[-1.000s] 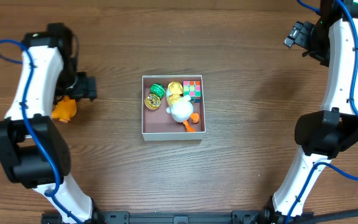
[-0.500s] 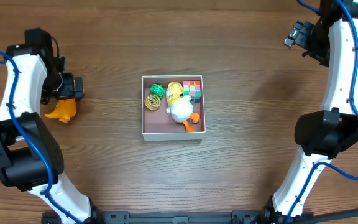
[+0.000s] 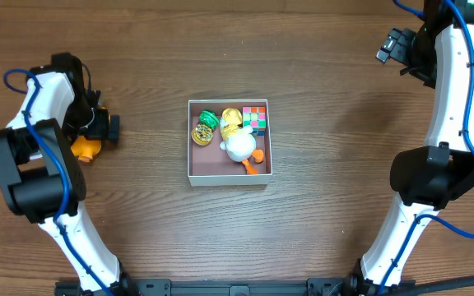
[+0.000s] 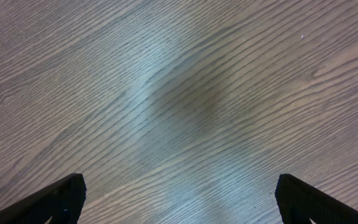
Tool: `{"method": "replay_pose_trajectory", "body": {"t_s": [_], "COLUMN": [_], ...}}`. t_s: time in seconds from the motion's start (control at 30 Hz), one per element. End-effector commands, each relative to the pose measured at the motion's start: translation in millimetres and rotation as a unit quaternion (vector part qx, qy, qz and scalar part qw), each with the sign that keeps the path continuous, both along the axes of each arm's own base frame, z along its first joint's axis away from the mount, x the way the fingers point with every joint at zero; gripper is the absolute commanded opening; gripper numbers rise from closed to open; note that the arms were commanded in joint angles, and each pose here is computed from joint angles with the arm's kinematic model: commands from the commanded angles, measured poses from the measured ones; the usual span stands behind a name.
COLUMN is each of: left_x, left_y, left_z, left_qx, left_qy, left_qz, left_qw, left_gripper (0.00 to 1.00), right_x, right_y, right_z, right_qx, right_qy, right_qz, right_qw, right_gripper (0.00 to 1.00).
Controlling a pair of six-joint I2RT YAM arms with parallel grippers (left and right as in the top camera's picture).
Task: Pack container
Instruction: 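Move the left gripper to the orange plush dinosaur and grasp it, then carry the orange dinosaur into the box and lower it in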
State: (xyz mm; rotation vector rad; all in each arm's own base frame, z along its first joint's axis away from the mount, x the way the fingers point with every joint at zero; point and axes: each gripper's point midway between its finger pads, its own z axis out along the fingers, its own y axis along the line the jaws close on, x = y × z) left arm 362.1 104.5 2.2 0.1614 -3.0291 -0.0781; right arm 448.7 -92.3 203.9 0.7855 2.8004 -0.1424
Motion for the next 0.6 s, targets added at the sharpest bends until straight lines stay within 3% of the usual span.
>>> {"method": "replay_pose_trajectory", "body": {"t_s": [0.0, 0.47, 0.57], "left_x": [-6.5, 15.1, 24.8], "left_y": [-12.0, -5.6, -3.2], "left_z": [-18.8, -3.0, 10.9], "left_qx": [-0.029, -0.019, -0.017], "left_qy": [0.023, -0.004, -0.015], "left_qz": [-0.012, -0.013, -0.013], "left_qw": [0.999, 1.000, 1.000], "left_gripper": [1.00, 1.00, 0.87], "right_x": [-1.6, -1.6, -1.6], "right_y": [-2.9, -2.9, -2.9], "right_z": [9.4, 9.4, 9.4], "right_qx": [-0.008, -0.008, -0.008], "right_qy": [-0.012, -0.012, -0.012], "right_qz": [-0.005, -0.005, -0.005], "right_qw": [1.000, 1.000, 1.000], "right_gripper": [1.00, 1.00, 1.00]}}
